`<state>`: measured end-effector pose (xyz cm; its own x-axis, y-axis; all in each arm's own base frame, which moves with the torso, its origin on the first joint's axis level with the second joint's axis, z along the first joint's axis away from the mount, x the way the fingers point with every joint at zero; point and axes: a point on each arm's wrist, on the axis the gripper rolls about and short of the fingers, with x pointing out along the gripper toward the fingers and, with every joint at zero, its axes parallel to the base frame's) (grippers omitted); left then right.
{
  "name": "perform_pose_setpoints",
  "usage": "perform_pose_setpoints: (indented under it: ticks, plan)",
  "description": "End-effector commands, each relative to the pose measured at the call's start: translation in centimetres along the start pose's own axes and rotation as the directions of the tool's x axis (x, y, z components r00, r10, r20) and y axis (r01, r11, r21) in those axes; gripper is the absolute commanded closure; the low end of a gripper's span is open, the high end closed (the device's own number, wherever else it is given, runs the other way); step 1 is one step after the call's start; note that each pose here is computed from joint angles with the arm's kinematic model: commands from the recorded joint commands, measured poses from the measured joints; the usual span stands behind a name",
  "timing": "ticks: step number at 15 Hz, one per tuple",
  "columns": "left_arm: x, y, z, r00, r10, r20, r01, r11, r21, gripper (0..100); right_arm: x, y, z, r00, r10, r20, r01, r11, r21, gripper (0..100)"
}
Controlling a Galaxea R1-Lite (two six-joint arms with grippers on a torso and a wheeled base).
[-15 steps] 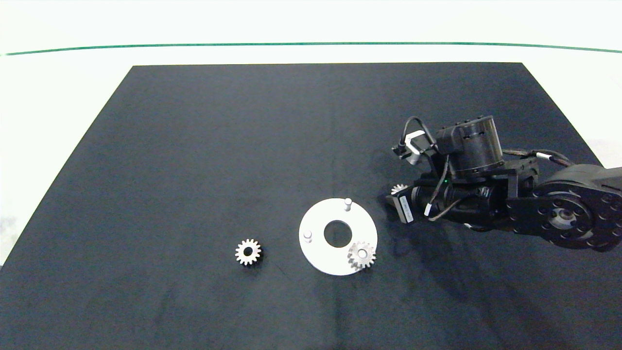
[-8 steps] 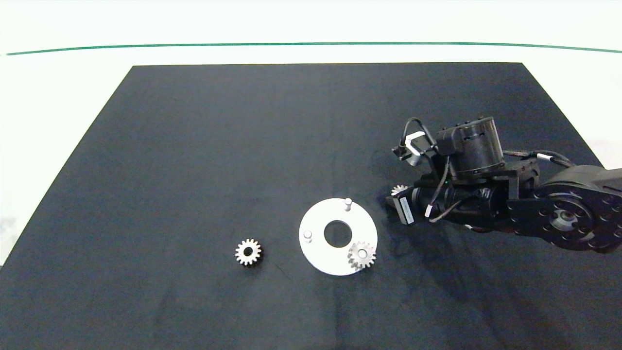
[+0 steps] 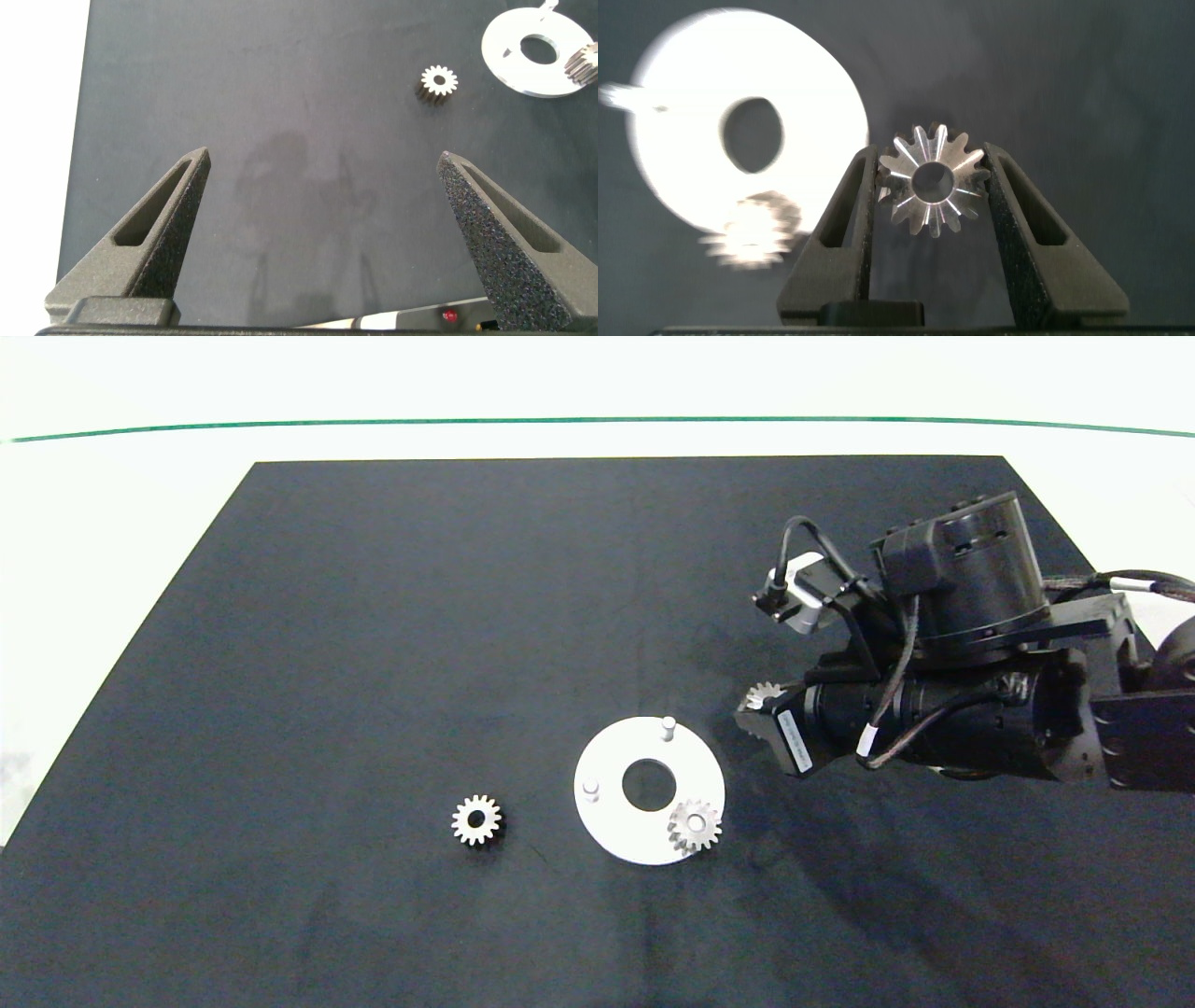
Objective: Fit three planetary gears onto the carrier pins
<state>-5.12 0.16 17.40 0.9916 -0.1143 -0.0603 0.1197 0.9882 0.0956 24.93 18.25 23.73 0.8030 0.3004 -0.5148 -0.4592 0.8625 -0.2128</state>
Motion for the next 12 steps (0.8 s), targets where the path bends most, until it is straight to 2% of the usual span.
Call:
perform_pose_setpoints:
  ticks: [1,3,5,7,9,12]
  plan:
    - [0.0,0.0,0.0,1.000,0.001,-0.004,-0.001,1.000,0.002,0,-2.8,2.6,1.4,0.996,0.014,0.083,-0.011,0.999,-0.044,87]
    - [0.0,0.0,0.0,1.000,-0.001,-0.004,0.001,1.000,0.002,0,-3.0,4.1,1.2,0.996,0.033,0.080,-0.026,0.996,-0.089,87]
    - [-0.1,0.0,0.1,1.000,0.000,0.002,0.000,1.000,0.002,0,-1.6,5.1,0.8,0.999,0.019,0.048,-0.014,0.994,-0.111,87]
    - [-0.1,0.0,0.2,1.000,0.000,0.007,0.000,1.000,0.001,0,-0.2,5.5,0.6,1.000,0.006,0.029,-0.003,0.994,-0.111,87]
    - [-0.1,0.0,0.2,1.000,0.000,0.007,0.000,1.000,0.002,0,0.5,5.7,0.7,0.999,0.003,0.048,0.001,0.995,-0.101,87]
    - [-0.1,0.0,0.2,1.000,0.000,0.008,0.000,1.000,0.001,0,1.7,5.8,1.1,0.999,-0.006,0.043,0.010,0.995,-0.095,87]
